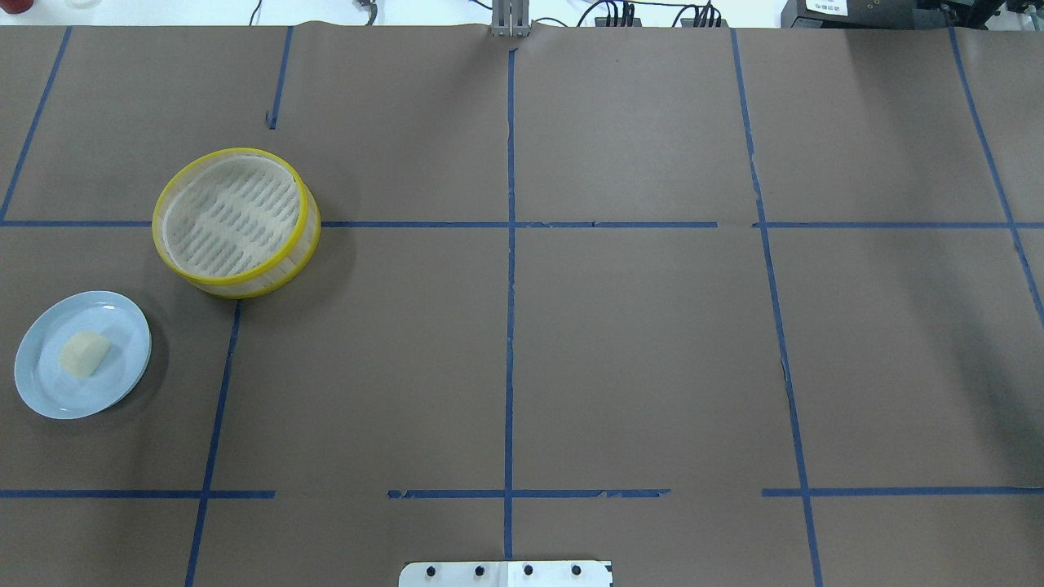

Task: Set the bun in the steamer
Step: 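Move the left gripper down over the bun on the blue plate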

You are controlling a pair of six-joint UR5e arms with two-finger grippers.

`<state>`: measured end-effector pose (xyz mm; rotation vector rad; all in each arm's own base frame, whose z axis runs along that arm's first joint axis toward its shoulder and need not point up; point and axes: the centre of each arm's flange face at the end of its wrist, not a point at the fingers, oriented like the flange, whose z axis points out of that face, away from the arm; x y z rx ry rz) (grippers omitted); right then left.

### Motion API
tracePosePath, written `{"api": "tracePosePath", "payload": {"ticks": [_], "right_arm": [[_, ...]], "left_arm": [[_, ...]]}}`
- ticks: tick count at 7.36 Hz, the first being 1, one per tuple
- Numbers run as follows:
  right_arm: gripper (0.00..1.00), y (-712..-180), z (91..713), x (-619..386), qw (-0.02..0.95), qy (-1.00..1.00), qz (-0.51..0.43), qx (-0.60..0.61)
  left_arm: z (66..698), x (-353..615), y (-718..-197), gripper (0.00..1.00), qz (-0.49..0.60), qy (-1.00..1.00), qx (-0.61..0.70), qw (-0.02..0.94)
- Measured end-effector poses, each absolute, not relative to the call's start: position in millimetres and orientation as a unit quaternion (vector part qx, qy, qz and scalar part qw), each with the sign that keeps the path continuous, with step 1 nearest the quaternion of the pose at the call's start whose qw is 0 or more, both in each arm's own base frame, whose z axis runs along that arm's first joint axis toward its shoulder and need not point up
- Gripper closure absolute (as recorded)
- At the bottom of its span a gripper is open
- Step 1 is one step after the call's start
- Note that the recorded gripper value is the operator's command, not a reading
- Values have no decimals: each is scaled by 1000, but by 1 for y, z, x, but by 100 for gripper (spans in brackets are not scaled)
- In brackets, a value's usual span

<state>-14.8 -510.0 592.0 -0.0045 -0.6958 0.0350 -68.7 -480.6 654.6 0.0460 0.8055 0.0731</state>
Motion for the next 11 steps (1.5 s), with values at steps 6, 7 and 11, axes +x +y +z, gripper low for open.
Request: {"api": "tracePosePath", "payload": {"ticks": [6,7,11], "right_arm": [[0,-510,592,-15,940,-341,17,-2],[0,-510,592,-15,940,-341,17,-2],[0,-510,592,-15,940,-341,18,-2]], "left_arm": [[601,-67,-500,0,50,383,62,920],[575,-62,-498,0,43,380,75,921],[500,56,-472,0,26,376,44,925]]}}
